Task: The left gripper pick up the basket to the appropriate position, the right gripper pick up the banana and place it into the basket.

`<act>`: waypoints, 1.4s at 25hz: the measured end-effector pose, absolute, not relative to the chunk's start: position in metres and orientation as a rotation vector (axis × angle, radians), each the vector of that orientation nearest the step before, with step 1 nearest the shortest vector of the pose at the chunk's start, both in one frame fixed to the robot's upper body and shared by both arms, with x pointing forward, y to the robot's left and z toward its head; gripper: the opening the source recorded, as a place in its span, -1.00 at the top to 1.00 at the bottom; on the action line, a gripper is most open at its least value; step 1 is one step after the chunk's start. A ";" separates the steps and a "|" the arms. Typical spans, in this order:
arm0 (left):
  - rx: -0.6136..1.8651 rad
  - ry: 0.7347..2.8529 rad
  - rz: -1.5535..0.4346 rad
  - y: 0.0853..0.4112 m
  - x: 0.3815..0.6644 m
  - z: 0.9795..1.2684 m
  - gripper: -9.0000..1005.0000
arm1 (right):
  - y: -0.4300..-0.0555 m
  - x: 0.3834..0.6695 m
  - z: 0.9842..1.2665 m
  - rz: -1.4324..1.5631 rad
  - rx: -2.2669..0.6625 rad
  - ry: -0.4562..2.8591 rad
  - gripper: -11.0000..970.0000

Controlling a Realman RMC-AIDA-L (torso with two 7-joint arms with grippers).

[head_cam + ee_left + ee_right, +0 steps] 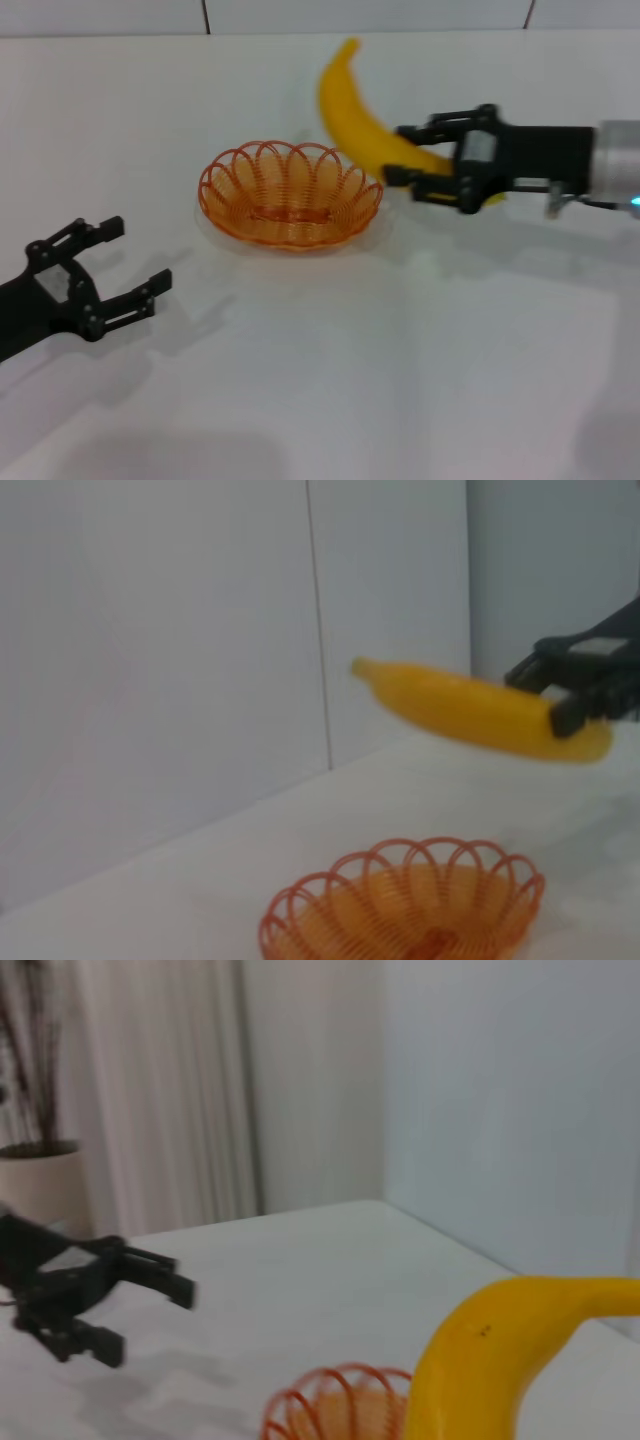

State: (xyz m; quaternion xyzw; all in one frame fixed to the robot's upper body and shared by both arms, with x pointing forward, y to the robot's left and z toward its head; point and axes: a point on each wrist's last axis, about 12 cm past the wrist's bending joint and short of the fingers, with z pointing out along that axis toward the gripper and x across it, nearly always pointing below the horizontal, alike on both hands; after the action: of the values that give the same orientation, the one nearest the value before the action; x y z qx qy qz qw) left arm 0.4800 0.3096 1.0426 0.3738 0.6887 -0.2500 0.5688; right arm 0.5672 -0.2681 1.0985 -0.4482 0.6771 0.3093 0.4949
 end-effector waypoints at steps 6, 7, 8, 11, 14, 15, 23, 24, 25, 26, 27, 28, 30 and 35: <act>0.888 1.634 -0.659 0.295 0.494 1.040 -0.74 | -0.206 0.588 1.096 0.737 -1.336 1.610 -0.02; 0.894 1.630 -0.668 0.292 0.497 1.041 -0.74 | -0.206 0.588 1.096 0.737 -1.336 1.610 -0.03; 0.897 1.628 -0.671 0.290 0.499 1.041 -0.74 | -0.199 0.591 1.094 0.726 -1.345 1.617 -0.03; 0.911 1.622 -0.687 0.286 0.502 1.042 -0.74 | -0.186 0.598 1.089 0.694 -1.342 1.646 -0.03; 0.911 1.621 -0.705 0.285 0.501 1.043 -0.74 | -0.180 0.597 1.085 0.689 -1.348 1.665 -0.04; 0.910 1.621 -0.707 0.285 0.500 1.043 -0.74 | -0.179 0.596 1.084 0.691 -1.347 1.669 -0.04; 0.898 1.628 -0.703 0.288 0.498 1.041 -0.74 | -0.177 0.594 1.090 0.740 -1.313 1.652 -0.05; 0.895 1.632 -0.702 0.289 0.496 1.041 -0.74 | -0.179 0.593 1.092 0.750 -1.300 1.640 -0.14; 0.891 1.635 -0.699 0.291 0.495 1.040 -0.74 | -0.183 0.592 1.096 0.758 -1.280 1.622 -0.22; 0.886 1.639 -0.696 0.292 0.493 1.039 -0.74 | -0.189 0.590 1.099 0.757 -1.260 1.606 -0.30; 0.882 1.642 -0.691 0.294 0.491 1.039 -0.74 | -0.194 0.588 1.102 0.754 -1.245 1.590 -0.38; 0.880 1.643 -0.687 0.296 0.490 1.038 -0.74 | -0.204 0.584 1.105 0.745 -1.218 1.575 -0.46; 0.873 1.646 -0.679 0.298 0.489 1.038 -0.74 | -0.228 0.573 1.108 0.728 -1.165 1.562 -0.56; 0.856 1.653 -0.665 0.302 0.487 1.037 -0.74 | -0.293 0.539 1.095 0.702 -1.020 1.621 -0.64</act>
State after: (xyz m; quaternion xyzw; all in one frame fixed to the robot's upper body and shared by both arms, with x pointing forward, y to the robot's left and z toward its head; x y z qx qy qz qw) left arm 0.4870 0.3025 1.0374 0.3614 0.6985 -0.2811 0.5500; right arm 0.5390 -0.2933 1.0950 -0.4260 0.6772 0.2930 0.5235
